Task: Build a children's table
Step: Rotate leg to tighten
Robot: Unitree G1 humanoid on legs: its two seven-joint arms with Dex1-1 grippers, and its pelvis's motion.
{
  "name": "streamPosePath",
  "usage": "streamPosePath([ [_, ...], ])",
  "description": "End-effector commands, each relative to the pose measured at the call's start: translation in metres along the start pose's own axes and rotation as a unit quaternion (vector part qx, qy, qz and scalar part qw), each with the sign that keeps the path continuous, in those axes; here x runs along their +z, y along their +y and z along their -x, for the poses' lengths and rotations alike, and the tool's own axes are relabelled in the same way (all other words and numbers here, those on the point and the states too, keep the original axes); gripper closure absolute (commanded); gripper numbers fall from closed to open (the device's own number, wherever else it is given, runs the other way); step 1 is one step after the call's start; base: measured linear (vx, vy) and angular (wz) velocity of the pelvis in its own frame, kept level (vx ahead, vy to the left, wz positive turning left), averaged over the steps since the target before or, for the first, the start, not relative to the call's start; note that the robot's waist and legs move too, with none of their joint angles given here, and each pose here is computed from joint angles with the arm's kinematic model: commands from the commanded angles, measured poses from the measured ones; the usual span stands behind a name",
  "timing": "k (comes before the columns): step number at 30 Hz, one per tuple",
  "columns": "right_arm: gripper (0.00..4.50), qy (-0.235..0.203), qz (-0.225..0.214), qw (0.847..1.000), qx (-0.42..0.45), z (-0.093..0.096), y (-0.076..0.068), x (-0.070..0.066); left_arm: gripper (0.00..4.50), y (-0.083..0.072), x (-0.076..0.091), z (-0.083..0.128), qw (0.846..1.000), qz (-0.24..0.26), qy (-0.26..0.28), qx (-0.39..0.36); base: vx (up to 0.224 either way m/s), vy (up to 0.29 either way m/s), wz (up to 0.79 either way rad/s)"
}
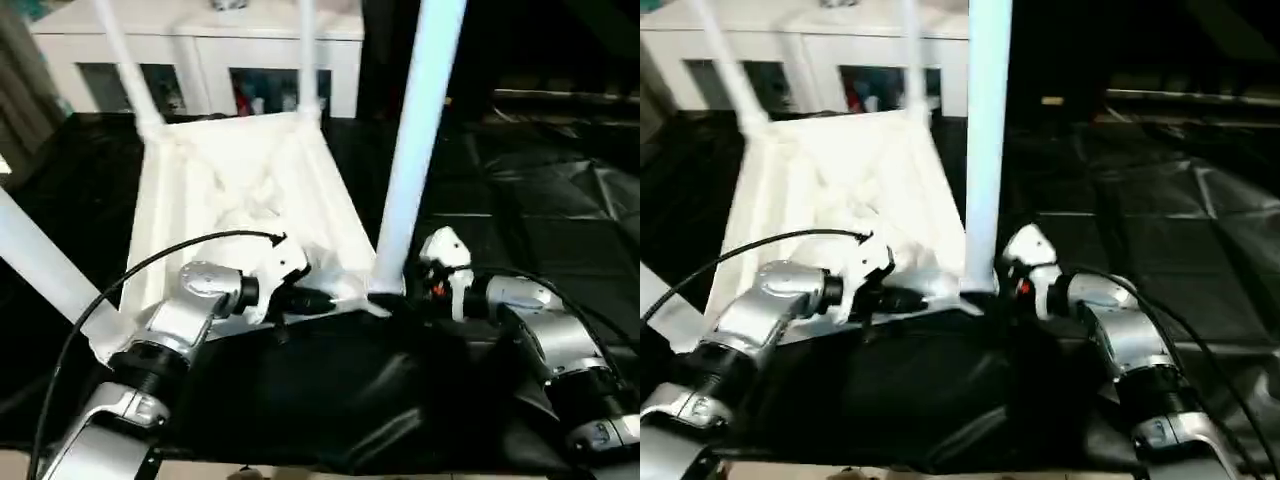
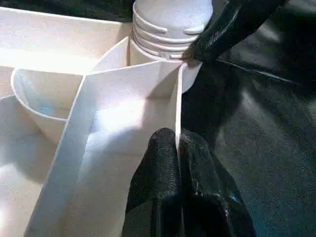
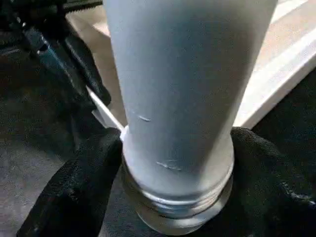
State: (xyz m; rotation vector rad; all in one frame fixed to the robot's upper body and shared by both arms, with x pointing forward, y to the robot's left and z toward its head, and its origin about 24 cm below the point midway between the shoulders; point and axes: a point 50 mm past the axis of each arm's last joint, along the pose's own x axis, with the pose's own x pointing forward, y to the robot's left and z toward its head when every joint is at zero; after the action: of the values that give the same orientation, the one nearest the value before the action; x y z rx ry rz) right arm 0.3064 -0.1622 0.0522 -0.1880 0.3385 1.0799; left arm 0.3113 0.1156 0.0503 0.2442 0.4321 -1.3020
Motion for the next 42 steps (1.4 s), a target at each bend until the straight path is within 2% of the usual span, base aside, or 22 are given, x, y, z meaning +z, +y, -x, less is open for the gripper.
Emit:
streamPosePath([
  [1, 1.00, 0.013, 0.003, 1.000, 0.016, -0.003, 0.003, -0.002, 4.50, -0.005, 0.022, -0.003, 0.997, -0.022, -0.062, -0.031, 0.000, 0.000, 0.00],
  [3, 1.00, 0.013, 0.003, 1.000, 0.016, -0.003, 0.003, -0.002, 4.50, -0.005, 0.021, -0.003, 0.997, -0.022, -0.062, -0.031, 0.000, 0.000, 0.00],
  [6, 1.38, 0.004, -0.004, 1.000, 0.020, -0.005, 0.003, 0.000, 4.50, -0.005, 0.022, -0.002, 0.997, -0.020, -0.062, -0.030, 0.000, 0.000, 0.00],
  [10, 1.64, 0.005, -0.006, 1.000, 0.029, -0.006, 0.005, -0.001, 4.50, -0.006, 0.021, -0.001, 0.998, -0.019, -0.060, -0.032, 0.000, 0.000, 0.00],
  [20, 1.73, -0.001, -0.020, 0.999, 0.025, -0.008, 0.009, -0.007, 4.50, -0.007, 0.019, 0.000, 0.998, -0.016, -0.056, -0.035, 0.000, 0.000, 0.00],
  [21, 1.73, 0.000, -0.038, 0.999, -0.015, -0.011, 0.005, -0.012, 4.50, -0.003, 0.018, -0.003, 0.999, -0.016, -0.050, -0.007, 0.000, 0.000, 0.00],
  [22, 1.73, 0.000, -0.038, 0.999, -0.015, -0.011, 0.005, -0.012, 4.50, -0.003, 0.018, -0.003, 0.999, -0.016, -0.050, -0.007, 0.000, 0.000, 0.00],
  [24, 1.73, 0.011, -0.052, 0.993, -0.105, -0.019, -0.004, -0.020, 4.50, 0.006, 0.017, -0.011, 0.997, -0.015, -0.047, 0.063, 0.000, 0.000, 0.00],
  [26, 1.73, 0.001, -0.090, 0.979, -0.183, -0.028, -0.007, -0.025, 4.50, 0.011, 0.015, -0.019, 0.993, 0.008, -0.051, 0.109, 0.000, 0.000, 0.00],
  [27, 1.73, 0.001, -0.090, 0.979, -0.183, -0.028, -0.007, -0.025, 4.50, 0.011, 0.015, -0.019, 0.993, 0.008, -0.051, 0.109, 0.000, 0.000, 0.00],
  [28, 1.73, -0.011, -0.124, 0.966, -0.228, -0.034, -0.008, -0.027, 4.50, 0.012, 0.014, -0.027, 0.990, 0.021, -0.048, 0.132, 0.000, 0.000, 0.00],
  [29, 1.73, -0.015, -0.139, 0.960, -0.243, -0.038, -0.008, -0.028, 4.50, 0.012, 0.014, -0.031, 0.988, 0.026, -0.046, 0.142, 0.000, 0.000, 0.00],
  [30, 1.74, -0.019, -0.159, 0.947, -0.279, -0.047, -0.006, -0.029, 4.50, 0.010, 0.015, -0.044, 0.985, 0.035, -0.041, 0.167, 0.000, 0.000, 0.00],
  [31, 1.74, -0.016, -0.163, 0.942, -0.293, -0.052, -0.004, -0.029, 4.50, 0.009, 0.018, -0.050, 0.982, 0.038, -0.041, 0.181, 0.000, 0.000, 0.00],
  [32, 1.74, -0.005, -0.156, 0.939, -0.305, -0.061, -0.001, -0.028, 4.50, 0.007, 0.023, -0.062, 0.979, 0.044, -0.044, 0.193, 0.000, 0.000, 0.00],
  [35, 1.74, 0.005, -0.138, 0.943, -0.302, -0.067, 0.001, -0.026, 4.50, 0.003, 0.028, -0.071, 0.980, 0.044, -0.046, 0.188, 0.000, 0.000, 0.00],
  [36, 1.74, -0.005, -0.131, 0.948, -0.289, -0.071, 0.003, -0.022, 4.50, -0.001, 0.030, -0.077, 0.984, 0.033, -0.041, 0.173, 0.000, 0.000, 0.00],
  [38, 1.74, -0.038, -0.150, 0.950, -0.271, -0.072, 0.003, -0.016, 4.50, -0.003, 0.031, -0.078, 0.986, 0.024, -0.037, 0.160, 0.000, 0.000, 0.00],
  [39, 1.18, -0.056, -0.152, 0.951, -0.264, -0.071, 0.002, -0.012, 4.50, -0.002, 0.030, -0.077, 0.986, 0.026, -0.036, 0.159, 0.000, 0.000, 0.00],
  [42, 1.01, -0.073, -0.129, 0.955, -0.258, -0.066, -0.001, -0.005, 4.50, 0.001, 0.027, -0.071, 0.987, 0.027, -0.032, 0.155, 0.000, 0.000, 0.00],
])
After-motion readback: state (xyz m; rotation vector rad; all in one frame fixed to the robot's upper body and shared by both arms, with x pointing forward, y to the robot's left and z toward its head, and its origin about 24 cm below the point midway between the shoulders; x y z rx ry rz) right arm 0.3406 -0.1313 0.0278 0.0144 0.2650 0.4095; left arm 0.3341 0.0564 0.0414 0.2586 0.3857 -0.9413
